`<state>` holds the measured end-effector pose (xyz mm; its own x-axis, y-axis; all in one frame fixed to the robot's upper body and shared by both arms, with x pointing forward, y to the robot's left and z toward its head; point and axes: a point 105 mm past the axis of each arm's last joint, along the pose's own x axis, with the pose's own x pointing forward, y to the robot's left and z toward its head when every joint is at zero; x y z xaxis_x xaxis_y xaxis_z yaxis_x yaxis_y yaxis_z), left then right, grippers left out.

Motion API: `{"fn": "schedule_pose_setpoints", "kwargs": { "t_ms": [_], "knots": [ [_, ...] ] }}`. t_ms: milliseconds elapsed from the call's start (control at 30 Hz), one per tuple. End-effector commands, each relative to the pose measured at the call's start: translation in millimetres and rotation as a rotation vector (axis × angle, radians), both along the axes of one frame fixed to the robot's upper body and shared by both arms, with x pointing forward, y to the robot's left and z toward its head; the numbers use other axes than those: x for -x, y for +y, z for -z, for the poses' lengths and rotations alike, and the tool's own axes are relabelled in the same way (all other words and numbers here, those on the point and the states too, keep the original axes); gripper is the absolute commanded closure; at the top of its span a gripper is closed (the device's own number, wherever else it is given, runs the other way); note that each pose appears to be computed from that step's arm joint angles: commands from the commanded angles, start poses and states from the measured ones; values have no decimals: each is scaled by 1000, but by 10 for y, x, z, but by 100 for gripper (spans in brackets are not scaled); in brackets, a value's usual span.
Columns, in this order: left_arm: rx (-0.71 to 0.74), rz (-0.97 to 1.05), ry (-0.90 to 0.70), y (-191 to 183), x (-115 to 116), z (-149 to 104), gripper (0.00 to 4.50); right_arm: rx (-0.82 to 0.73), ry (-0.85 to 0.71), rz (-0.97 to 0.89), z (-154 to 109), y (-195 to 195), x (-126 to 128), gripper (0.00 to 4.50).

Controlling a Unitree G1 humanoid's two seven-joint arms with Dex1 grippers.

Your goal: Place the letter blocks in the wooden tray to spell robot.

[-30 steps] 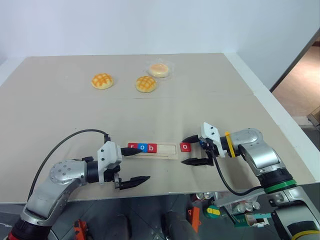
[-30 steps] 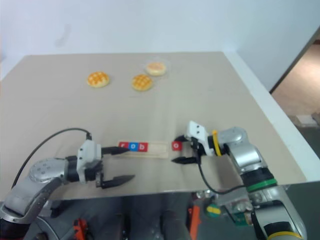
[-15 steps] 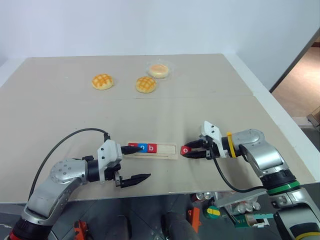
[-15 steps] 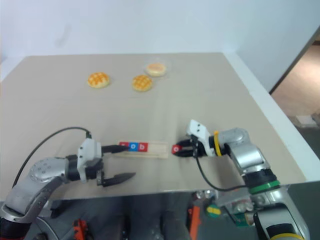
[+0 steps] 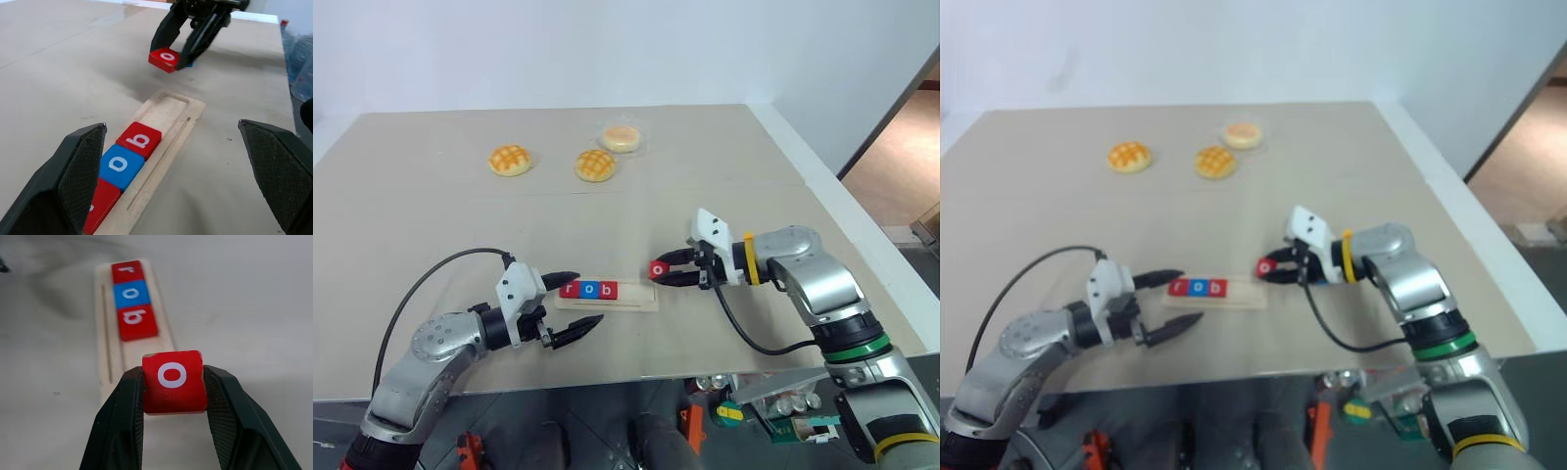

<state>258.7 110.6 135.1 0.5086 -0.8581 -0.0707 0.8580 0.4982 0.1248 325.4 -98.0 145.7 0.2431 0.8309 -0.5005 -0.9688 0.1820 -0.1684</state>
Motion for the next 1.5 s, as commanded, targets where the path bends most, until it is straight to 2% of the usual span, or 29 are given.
{"fn": "schedule_pose_setpoints", "kwargs": {
  "t_ms": [33,300,1067,1500],
  "knots": [
    [17,-22,-14,14,-2,-56,0,17,-30,-59,-51,131,61,331],
    [13,-37,-14,20,-3,-47,0,69,-65,-122,36,279,40,331],
    [3,-41,-15,0,31,-44,0,80,-43,-120,146,413,-99,331],
    [-10,-35,-12,-2,41,-2,0,74,9,-127,178,440,-35,331]
  ]
}}
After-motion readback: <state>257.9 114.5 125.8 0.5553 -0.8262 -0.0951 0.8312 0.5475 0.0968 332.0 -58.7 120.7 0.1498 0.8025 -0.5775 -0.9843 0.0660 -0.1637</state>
